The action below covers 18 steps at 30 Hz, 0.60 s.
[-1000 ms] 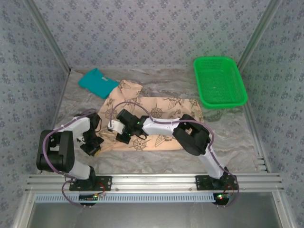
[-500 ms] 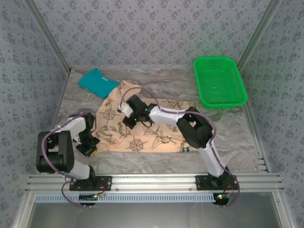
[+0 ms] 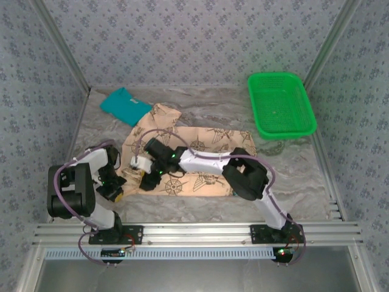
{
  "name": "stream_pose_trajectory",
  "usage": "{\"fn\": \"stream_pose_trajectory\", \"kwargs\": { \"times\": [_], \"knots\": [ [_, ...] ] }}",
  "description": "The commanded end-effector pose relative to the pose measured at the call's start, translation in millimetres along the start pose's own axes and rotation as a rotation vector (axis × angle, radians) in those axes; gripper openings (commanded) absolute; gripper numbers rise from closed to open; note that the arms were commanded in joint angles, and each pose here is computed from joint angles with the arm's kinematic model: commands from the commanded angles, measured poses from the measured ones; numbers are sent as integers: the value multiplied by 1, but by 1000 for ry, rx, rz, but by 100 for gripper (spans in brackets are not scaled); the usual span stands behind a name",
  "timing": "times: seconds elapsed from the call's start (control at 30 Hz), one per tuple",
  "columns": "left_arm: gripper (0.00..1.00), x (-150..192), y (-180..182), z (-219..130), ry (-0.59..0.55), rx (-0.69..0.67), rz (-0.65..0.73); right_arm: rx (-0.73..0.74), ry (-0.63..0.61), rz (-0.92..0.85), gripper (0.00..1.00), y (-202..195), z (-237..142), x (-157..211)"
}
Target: Fold the inside-out t-shirt
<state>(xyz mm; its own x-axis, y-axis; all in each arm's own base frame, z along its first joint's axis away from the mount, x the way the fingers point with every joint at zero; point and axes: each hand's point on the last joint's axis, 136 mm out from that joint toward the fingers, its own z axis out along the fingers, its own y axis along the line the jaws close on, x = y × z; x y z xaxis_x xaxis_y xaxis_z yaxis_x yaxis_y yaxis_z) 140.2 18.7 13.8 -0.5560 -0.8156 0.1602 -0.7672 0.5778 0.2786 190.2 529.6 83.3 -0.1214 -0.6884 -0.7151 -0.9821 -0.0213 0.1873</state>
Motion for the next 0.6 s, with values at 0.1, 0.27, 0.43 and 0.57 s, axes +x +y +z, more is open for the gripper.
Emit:
{"fn": "stream_pose_trajectory", "kwargs": {
  "times": [0.1, 0.27, 0.43, 0.57],
  "knots": [
    [0, 0, 15, -3, 18, -58, -17, 89, 115, -38, 53, -24, 21, 28],
    [0, -1, 16, -4, 17, -57, -25, 181, 163, -83, 37, -40, 19, 37],
    [0, -3, 17, -3, 12, -61, -29, 194, 150, -63, 9, -47, 13, 33],
    [0, -4, 18, -2, 10, -63, -34, 212, 82, 13, 0, -60, -3, 17]
  ]
}}
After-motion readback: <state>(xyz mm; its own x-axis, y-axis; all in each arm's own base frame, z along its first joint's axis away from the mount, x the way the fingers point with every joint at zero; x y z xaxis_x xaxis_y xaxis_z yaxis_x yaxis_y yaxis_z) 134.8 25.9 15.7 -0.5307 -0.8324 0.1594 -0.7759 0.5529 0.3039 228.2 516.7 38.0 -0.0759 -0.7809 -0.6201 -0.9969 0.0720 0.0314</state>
